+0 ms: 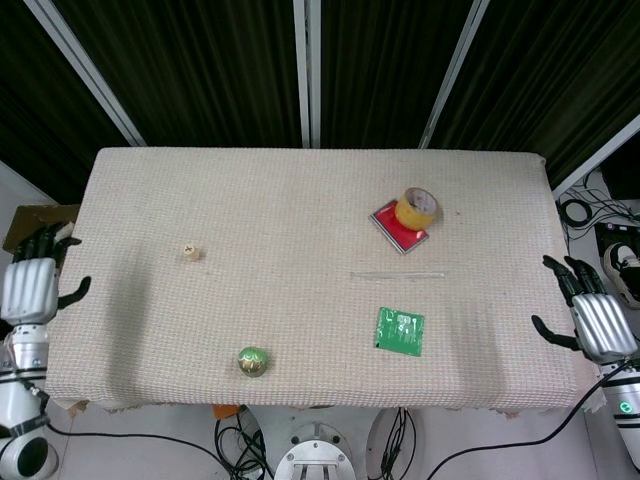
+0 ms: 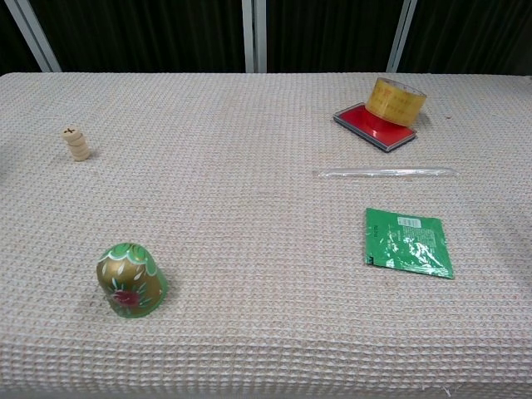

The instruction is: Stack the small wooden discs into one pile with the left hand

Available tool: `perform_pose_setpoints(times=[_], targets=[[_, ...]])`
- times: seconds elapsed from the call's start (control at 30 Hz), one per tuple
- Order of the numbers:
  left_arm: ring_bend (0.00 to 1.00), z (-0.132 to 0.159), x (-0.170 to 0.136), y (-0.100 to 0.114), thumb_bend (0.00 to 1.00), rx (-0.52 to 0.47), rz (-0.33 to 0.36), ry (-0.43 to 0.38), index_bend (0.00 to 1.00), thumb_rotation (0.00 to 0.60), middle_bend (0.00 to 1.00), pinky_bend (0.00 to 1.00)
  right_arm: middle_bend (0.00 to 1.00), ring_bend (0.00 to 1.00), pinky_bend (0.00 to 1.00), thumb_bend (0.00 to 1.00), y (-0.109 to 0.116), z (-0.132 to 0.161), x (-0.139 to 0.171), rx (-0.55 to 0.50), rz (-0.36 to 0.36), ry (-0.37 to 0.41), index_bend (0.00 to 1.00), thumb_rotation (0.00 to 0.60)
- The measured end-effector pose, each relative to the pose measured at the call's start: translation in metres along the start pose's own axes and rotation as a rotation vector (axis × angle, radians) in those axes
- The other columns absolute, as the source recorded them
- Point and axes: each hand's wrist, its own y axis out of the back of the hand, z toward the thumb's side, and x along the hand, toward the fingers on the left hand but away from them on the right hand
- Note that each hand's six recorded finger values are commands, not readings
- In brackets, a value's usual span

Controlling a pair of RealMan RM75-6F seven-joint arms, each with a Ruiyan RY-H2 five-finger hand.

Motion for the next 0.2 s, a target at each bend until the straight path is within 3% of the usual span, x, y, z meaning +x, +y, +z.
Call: perform_pose_setpoints(times=[0.2], targets=[[0.08, -0.018, -0.072, 0.008, 0.24, -0.005, 0.022, 0.012, 0.28, 0.6, 0.1, 0.14, 0.13, 0.0, 0.0, 0.26, -0.008, 0.01, 0.006, 0.012, -0.023, 0.023, 0.02, 0.6]])
